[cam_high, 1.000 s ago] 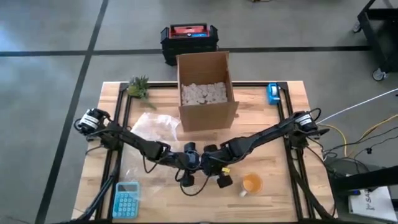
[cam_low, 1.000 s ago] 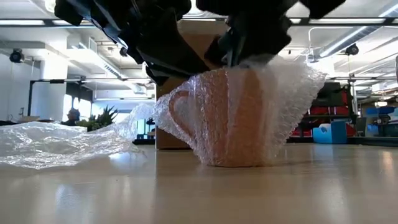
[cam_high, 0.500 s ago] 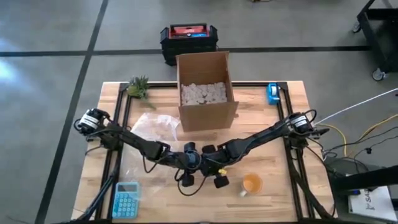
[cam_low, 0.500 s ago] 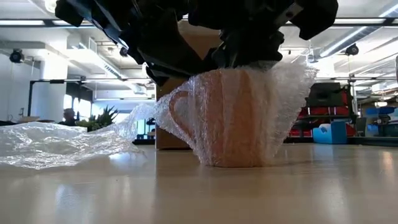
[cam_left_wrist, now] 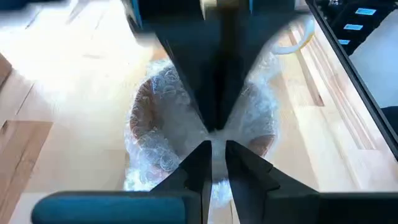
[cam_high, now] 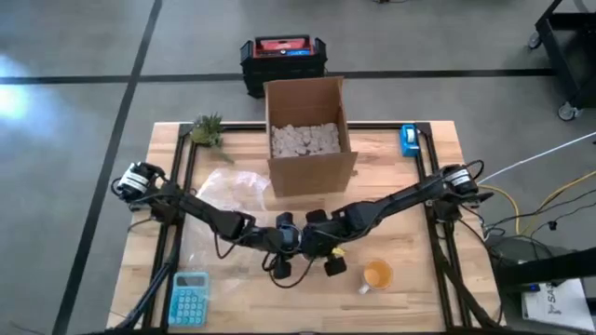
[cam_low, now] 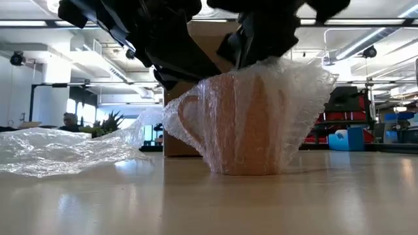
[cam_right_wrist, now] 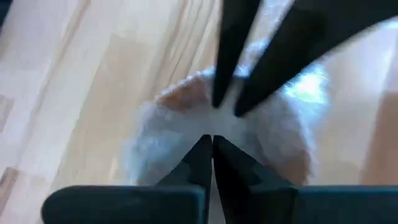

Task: Wrap mug
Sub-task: Wrap the orange mug with bubble wrap

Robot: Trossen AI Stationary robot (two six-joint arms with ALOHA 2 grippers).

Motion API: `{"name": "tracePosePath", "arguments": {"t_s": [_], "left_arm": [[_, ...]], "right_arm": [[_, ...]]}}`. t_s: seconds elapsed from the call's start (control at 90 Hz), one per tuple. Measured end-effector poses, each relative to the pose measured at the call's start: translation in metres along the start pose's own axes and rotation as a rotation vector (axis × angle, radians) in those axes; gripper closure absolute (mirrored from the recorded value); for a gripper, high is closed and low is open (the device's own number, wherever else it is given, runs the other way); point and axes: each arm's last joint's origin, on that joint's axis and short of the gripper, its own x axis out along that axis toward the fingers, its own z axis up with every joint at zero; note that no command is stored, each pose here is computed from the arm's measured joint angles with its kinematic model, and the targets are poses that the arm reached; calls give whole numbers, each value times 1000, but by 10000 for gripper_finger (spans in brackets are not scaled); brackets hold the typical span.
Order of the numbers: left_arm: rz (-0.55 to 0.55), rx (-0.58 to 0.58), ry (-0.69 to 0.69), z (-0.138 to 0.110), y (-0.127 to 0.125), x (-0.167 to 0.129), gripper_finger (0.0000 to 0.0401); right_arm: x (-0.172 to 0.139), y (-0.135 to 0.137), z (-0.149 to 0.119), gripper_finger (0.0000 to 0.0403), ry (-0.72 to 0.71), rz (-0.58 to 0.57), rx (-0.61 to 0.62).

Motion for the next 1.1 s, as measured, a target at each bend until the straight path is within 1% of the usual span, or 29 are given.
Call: {"name": "tracePosePath", "arguments": {"t_s": [0.144,0.4,0.533,0.678,0.767,0.867,0.956,1.022,1.1], "left_arm": [[0,-1,-1,0,0,0,365],[0,0,-2,0,0,0,365],[0,0,-2,0,0,0,365],[0,-1,-4,0,0,0,365],[-1,-1,-4,0,0,0,365],[-1,-1,-4,0,0,0,365],[-1,-1,-4,0,0,0,365],[0,0,-3,0,0,0,365],[0,4,-1,0,0,0,365]], "right_arm": [[10,0,2,400,-18,4,-9],[53,-2,-9,400,66,22,-4],[57,-2,-10,400,84,23,-4],[35,-1,-2,400,83,17,-5],[9,0,2,400,88,18,-5],[-26,2,12,400,14,16,-5],[-45,3,11,400,-5,18,47],[-51,4,11,400,-20,21,115],[-56,5,11,397,-34,56,135]]}}
